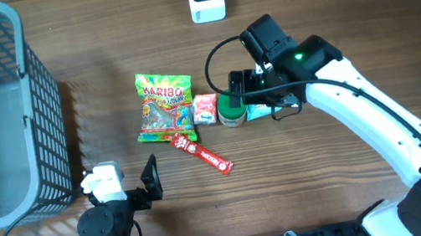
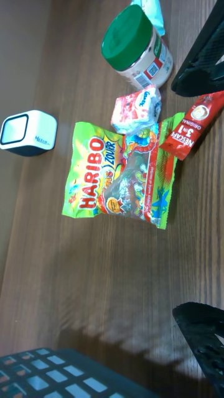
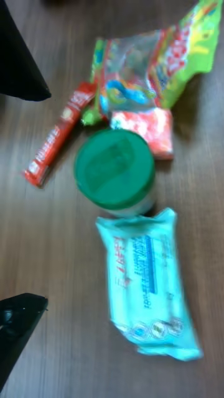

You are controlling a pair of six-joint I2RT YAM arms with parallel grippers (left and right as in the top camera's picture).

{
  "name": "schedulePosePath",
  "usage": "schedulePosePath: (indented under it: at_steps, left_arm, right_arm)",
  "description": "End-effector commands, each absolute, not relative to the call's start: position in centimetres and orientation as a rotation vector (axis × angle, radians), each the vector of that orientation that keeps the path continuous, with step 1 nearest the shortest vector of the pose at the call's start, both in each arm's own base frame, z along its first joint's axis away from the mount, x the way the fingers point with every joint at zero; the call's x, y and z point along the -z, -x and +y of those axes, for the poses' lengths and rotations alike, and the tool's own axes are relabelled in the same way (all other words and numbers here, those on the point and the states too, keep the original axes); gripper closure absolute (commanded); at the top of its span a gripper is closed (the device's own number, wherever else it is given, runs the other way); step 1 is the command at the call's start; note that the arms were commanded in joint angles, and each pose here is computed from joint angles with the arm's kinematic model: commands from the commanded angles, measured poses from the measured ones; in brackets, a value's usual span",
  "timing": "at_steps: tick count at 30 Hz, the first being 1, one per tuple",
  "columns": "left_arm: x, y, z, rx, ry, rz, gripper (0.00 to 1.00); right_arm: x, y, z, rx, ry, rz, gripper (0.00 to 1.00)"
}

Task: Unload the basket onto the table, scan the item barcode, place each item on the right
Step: 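Lower the right gripper onto the green-capped jar and grasp its cap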

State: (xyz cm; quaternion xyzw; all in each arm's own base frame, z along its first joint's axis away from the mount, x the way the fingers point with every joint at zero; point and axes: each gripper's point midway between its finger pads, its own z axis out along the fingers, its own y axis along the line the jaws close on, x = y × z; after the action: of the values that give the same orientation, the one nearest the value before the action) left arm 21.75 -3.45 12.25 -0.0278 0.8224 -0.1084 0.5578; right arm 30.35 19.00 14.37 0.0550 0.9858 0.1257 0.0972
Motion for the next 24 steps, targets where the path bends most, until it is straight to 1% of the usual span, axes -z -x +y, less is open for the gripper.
schedulePosePath:
  at_steps: [1,4,6,10,11,13,17,22,24]
  left_arm:
    - [-11.9,-21.8,-3.1,0.241,0.089,1.945,0.00]
    - [-11.9,-21.8,-3.1,0.241,0.089,1.945,0.00]
    - [-11.9,-21.8,-3.1,0.241,0.089,1.945,0.00]
    - [-11.9,-21.8,-3.1,0.241,0.089,1.945,0.00]
    - [-11.9,-21.8,-3.1,0.241,0.089,1.945,0.00]
    - [-11.9,-21.8,-3.1,0.241,0.089,1.945,0.00]
    - [-11.9,-21.8,-3.1,0.241,0.089,1.945,0.00]
    - [-11.9,-21.8,-3.1,0.241,0.089,1.945,0.00]
    - [-11.9,-21.8,-3.1,0.241,0.089,1.945,0.00]
  right_arm:
    - [-18.1,-30.6,22.3,-0.638,-0.261,2.902,0.00]
    - [-19.5,-30.4,24.5,-0.838,-0.196,2.883,0.00]
    - [-19.5,-31.4,24.3,-0.797,-0.201,2.845,0.00]
    - [-20.9,-33.0,25.7,-0.950,-0.491,2.764,0.00]
    - [-21.1,-32.8,26.0,-1.001,-0.630,2.771,0.01]
    - [-21.0,-32.6,26.1,-1.033,-0.806,2.777,0.01]
    - [-20.9,-32.6,26.2,-1.057,-1.028,2.755,0.01]
    - [-20.1,-34.3,27.3,-1.046,-1.096,2.770,0.01]
    - [-19.4,-35.2,28.0,-1.007,-1.081,2.818,0.01]
